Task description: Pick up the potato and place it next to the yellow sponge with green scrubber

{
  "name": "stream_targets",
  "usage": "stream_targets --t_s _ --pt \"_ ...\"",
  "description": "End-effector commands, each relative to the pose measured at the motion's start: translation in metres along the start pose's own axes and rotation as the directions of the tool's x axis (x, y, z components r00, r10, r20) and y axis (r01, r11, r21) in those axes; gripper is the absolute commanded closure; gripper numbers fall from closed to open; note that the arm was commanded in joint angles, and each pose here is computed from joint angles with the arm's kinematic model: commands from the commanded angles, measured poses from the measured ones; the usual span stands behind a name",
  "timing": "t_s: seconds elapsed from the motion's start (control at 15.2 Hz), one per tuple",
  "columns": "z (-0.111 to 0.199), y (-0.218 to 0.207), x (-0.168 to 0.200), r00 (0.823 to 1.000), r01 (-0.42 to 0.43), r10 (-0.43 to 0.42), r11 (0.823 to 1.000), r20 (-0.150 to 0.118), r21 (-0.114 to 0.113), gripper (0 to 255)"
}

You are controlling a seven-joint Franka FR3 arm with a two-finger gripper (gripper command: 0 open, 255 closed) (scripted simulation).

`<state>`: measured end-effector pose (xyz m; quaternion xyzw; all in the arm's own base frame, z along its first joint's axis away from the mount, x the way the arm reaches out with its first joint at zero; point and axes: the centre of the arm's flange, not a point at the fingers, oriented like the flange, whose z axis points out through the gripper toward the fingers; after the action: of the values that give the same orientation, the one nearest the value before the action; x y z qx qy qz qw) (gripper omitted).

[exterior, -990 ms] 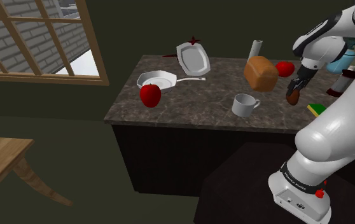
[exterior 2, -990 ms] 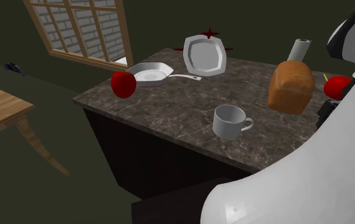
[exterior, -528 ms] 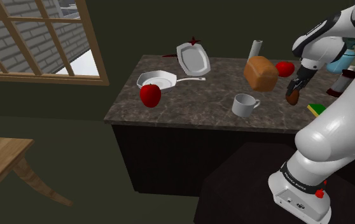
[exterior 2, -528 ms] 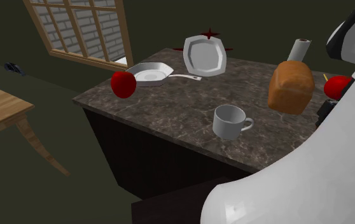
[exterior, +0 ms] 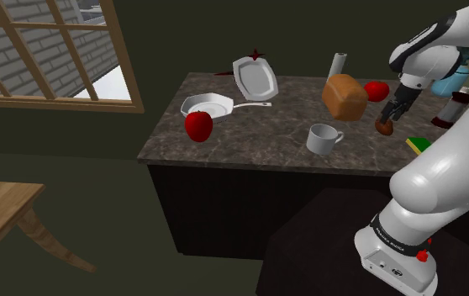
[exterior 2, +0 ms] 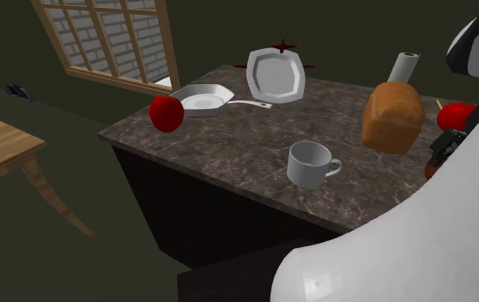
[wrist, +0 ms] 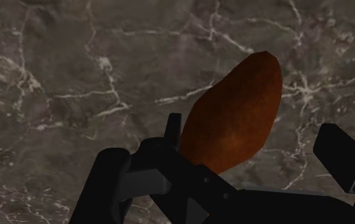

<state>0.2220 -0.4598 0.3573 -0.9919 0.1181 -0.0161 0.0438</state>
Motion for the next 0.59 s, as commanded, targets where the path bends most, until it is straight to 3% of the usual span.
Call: stream_targets --t_s 0.0,0.53 --pt "-0.023 0.001 -0.001 1.0 -0.001 0.001 1.0 0.001 0.0 0" --pt "-0.034 0.001 -0.001 1.0 -0.001 0.001 1.0 0.001 0.0 0"
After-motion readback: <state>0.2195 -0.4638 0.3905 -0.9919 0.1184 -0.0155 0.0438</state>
